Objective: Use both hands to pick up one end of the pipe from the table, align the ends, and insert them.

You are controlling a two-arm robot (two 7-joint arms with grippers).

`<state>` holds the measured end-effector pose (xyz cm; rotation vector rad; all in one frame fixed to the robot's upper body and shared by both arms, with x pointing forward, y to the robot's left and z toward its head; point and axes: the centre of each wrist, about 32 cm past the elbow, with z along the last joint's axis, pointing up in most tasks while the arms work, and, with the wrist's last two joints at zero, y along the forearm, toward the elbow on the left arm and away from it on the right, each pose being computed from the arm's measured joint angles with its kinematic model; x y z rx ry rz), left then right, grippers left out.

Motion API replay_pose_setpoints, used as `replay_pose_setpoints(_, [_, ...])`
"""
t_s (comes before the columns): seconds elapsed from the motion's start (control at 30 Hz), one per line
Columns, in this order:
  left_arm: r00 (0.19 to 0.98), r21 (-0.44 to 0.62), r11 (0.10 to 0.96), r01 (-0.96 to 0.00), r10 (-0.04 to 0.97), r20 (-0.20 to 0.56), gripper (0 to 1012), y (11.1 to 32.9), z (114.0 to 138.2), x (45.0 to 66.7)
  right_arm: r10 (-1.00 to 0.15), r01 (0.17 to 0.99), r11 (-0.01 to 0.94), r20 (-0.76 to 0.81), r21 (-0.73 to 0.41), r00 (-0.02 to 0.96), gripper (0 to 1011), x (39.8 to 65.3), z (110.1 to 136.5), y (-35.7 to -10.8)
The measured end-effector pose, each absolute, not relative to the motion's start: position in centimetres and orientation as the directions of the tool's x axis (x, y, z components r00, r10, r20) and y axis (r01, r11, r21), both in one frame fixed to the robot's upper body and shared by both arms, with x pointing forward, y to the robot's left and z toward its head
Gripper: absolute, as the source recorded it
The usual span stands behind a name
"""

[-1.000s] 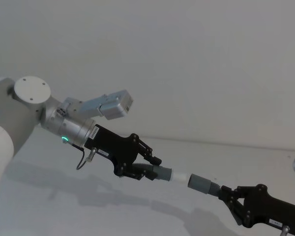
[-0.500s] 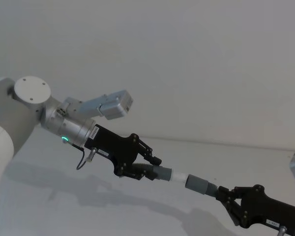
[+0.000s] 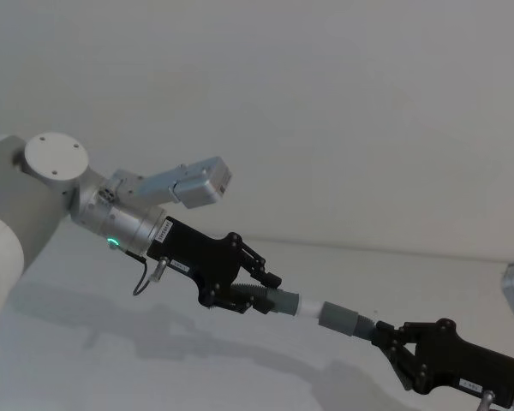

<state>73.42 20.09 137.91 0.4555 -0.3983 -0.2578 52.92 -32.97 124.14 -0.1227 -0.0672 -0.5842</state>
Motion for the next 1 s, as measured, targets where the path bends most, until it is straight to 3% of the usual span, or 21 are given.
replay_pose_setpoints(1.0, [0.891,0.473,0.868,0.152,-0.327,0.314,329,20.09,137.91,73.42,-0.518,0.525,0.847,0.089,-0.086,0.851,50,53.1,124.43,-32.19])
